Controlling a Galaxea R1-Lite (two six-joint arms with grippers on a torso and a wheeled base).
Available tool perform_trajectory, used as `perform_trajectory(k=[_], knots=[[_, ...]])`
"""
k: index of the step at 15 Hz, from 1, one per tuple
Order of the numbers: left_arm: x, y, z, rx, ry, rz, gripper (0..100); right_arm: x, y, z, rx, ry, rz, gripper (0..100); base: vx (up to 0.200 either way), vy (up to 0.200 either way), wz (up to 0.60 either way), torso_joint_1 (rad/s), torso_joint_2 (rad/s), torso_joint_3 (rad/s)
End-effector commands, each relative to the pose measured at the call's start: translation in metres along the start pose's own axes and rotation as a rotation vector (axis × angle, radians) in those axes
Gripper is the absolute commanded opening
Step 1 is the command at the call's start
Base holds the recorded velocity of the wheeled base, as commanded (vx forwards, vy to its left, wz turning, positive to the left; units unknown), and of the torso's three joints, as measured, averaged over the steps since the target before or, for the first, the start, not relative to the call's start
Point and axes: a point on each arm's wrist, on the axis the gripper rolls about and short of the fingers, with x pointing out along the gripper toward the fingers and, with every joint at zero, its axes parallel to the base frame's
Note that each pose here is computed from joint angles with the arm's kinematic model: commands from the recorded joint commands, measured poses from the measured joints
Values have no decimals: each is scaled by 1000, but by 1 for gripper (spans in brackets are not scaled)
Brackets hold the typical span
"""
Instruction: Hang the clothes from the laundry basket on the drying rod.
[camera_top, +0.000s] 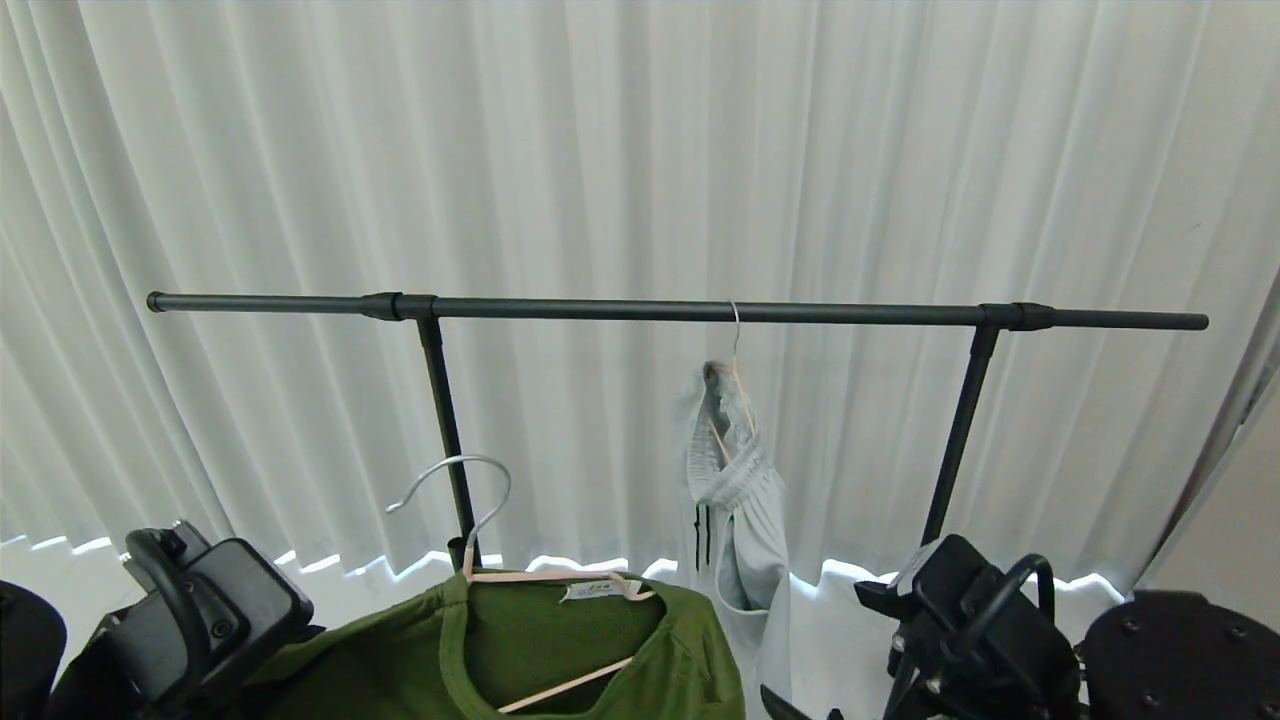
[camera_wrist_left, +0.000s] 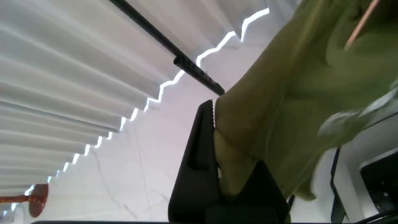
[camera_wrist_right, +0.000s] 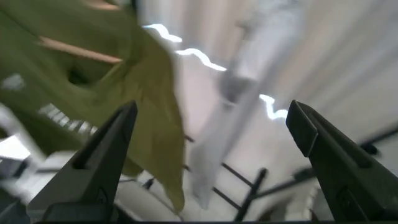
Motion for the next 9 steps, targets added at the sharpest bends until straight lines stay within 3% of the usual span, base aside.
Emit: perform_trajectory(k=[1,6,9], knots=[[-2,0,0,-11,-36,-35,0,-7,6,3,-39,-20,58,100,0,0,0,0,0,0],[-14,-9,2,32,-155,-215,0,-8,11,13,-167,-34,243,100,0,0,0,0,0,0],[-21,-17,4,84,-212,-289,0,-3,20,30,-203,-26,353,100,0,0,0,0,0,0]])
